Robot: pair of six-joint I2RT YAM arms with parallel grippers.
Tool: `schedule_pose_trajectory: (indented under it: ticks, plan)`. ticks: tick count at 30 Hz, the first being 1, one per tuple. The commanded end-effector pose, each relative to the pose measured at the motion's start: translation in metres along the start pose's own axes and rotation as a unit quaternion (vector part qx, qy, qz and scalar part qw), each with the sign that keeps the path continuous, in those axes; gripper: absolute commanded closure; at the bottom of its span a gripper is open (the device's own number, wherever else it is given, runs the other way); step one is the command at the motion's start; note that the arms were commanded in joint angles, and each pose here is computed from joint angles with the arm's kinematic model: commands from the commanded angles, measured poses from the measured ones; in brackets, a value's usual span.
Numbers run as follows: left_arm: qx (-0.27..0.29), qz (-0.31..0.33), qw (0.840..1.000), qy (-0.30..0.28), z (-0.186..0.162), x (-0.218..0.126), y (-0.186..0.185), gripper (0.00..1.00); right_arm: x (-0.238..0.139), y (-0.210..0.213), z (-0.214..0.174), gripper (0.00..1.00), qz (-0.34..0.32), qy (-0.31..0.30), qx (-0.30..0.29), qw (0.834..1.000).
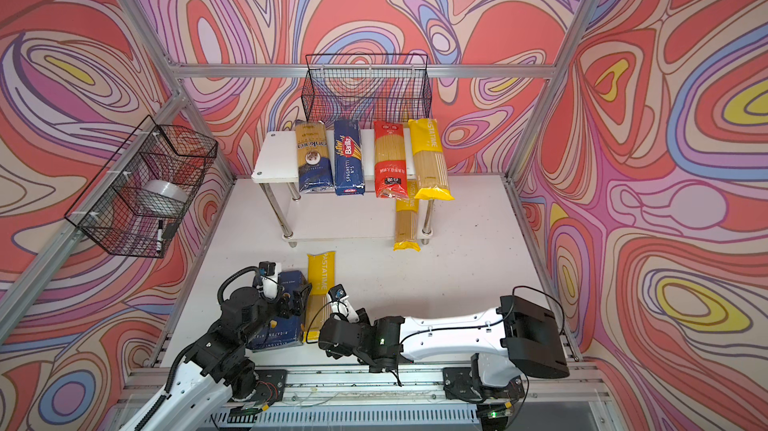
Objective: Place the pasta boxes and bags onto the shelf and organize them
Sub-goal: 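Open the right gripper, release the bag, and swing toward the table bag, then lower the right gripper over the PASTATIME bag beside the blue box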
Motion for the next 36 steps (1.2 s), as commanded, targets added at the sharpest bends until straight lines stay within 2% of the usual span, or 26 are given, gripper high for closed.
schedule_pose_trajectory:
  ticks: [1, 4, 6, 8, 11, 15, 20, 24, 30, 36]
  plan:
    - [-0.002, 0.026, 0.999, -0.022, 0.015, -0.007, -0.001, 0.00, 0.002, -0.010, -0.004, 0.20, -0.031, -0.017, 0.011, 0.999]
    - [0.018, 0.071, 0.997, -0.023, 0.028, -0.011, 0.000, 0.00, 0.009, -0.007, -0.005, 0.16, -0.039, -0.016, -0.006, 0.999]
    - [0.031, 0.118, 0.992, -0.013, 0.030, -0.013, 0.005, 0.00, 0.014, -0.003, 0.000, 0.14, -0.019, -0.024, -0.014, 0.999]
    - [0.026, 0.134, 0.990, -0.018, 0.028, -0.012, 0.009, 0.00, 0.022, -0.003, 0.008, 0.13, 0.007, -0.030, -0.011, 0.999]
    - [0.030, 0.107, 0.994, -0.025, 0.027, -0.016, 0.008, 0.00, 0.038, -0.013, 0.026, 0.12, 0.037, -0.009, 0.004, 0.999]
    - [0.026, 0.103, 0.993, -0.045, 0.024, -0.024, 0.010, 0.00, 0.060, -0.027, 0.040, 0.10, 0.069, 0.040, 0.010, 0.997]
    - [0.030, 0.084, 0.995, -0.051, 0.023, -0.027, 0.008, 0.00, 0.080, -0.025, 0.057, 0.07, 0.054, 0.086, -0.023, 0.995]
    - [0.034, 0.078, 0.996, -0.041, 0.023, -0.023, 0.006, 0.00, 0.096, -0.020, 0.055, 0.06, 0.054, 0.105, -0.027, 0.993]
    - [0.037, 0.084, 0.995, -0.025, 0.026, -0.016, 0.005, 0.00, 0.119, -0.022, 0.047, 0.06, 0.008, 0.135, -0.039, 0.990]
    - [0.039, 0.078, 0.996, -0.018, 0.025, -0.015, 0.004, 0.00, 0.140, -0.020, 0.036, 0.05, 0.019, 0.146, -0.042, 0.988]
Point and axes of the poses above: each gripper's point midway between its finger pads, its own x axis out along the fingers, its own y axis along the line the jaws close on, z = x × y, the point moved 10 cm from there along -x, back along the fingers, and after that the axes turned 7 degrees about -x, right-handed, at the moved point
